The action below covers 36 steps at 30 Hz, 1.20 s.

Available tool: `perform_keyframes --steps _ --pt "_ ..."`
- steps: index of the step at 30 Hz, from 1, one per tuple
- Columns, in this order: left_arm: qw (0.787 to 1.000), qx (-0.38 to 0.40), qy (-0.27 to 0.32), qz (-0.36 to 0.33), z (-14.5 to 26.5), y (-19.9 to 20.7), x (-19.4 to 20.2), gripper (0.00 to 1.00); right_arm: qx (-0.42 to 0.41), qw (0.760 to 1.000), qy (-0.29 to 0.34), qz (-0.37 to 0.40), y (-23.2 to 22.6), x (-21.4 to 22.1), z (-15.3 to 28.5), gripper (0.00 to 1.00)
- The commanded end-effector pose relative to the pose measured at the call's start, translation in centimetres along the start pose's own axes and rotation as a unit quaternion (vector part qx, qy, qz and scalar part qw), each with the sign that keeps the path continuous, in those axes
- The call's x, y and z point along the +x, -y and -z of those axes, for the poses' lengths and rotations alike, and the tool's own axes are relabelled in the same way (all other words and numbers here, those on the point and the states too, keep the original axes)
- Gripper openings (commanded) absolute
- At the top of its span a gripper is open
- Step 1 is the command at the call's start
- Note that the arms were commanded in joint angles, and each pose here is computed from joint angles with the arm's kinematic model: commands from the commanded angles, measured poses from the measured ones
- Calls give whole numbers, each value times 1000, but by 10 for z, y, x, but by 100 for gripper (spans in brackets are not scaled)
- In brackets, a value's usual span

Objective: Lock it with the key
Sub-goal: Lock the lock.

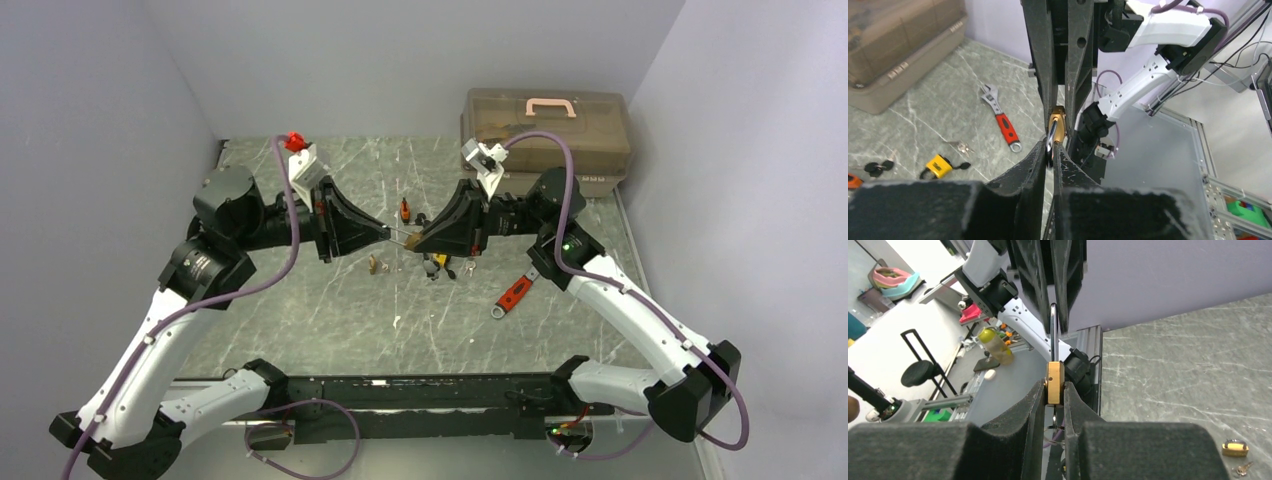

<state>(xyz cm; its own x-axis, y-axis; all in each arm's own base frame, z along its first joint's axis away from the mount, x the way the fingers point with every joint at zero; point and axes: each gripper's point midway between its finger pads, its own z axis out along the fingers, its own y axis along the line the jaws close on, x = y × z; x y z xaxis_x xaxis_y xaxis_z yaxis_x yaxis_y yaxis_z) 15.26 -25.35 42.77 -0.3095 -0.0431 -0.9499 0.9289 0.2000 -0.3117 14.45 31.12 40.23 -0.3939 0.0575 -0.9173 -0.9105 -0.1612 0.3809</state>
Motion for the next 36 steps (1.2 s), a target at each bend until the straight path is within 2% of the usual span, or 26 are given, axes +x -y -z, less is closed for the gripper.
perform_keyframes --steps 1,2,4,9,18,23,26,30,33,34,36 --pt "998 16 -52 30 -9 2 29 19 0 997 56 51 -9 -39 -11 0" --pt "998 12 -48 24 -8 3 25 24 -3 997 54 50 -9 -37 -11 0" --pt "999 6 -43 16 -6 3 20 26 -7 998 50 47 -11 -33 -10 0" --pt "999 -5 -32 3 -3 4 10 16 -2 998 41 44 -11 -26 -7 0" --pt "999 -22 -19 -28 12 8 -2 45 -4 999 25 33 -12 -8 -2 0" --pt "999 -19 -12 -26 11 8 -6 48 -18 999 15 27 -16 -4 -3 0" --pt "1000 -18 -14 -20 8 5 -5 40 -21 999 11 27 -17 -2 -4 0" --pt "1000 -15 -19 -13 5 3 -3 2 -17 999 12 27 -16 -3 -4 0" --pt "1000 -13 -20 -9 5 3 -1 0 -11 1000 13 26 -13 -1 -4 2" --pt "1000 -17 -19 -9 5 3 -2 0 -4 1000 14 26 -11 -1 -4 11" --pt "999 -33 -13 -10 8 0 -5 0 12 1000 16 24 -4 3 -3 36"
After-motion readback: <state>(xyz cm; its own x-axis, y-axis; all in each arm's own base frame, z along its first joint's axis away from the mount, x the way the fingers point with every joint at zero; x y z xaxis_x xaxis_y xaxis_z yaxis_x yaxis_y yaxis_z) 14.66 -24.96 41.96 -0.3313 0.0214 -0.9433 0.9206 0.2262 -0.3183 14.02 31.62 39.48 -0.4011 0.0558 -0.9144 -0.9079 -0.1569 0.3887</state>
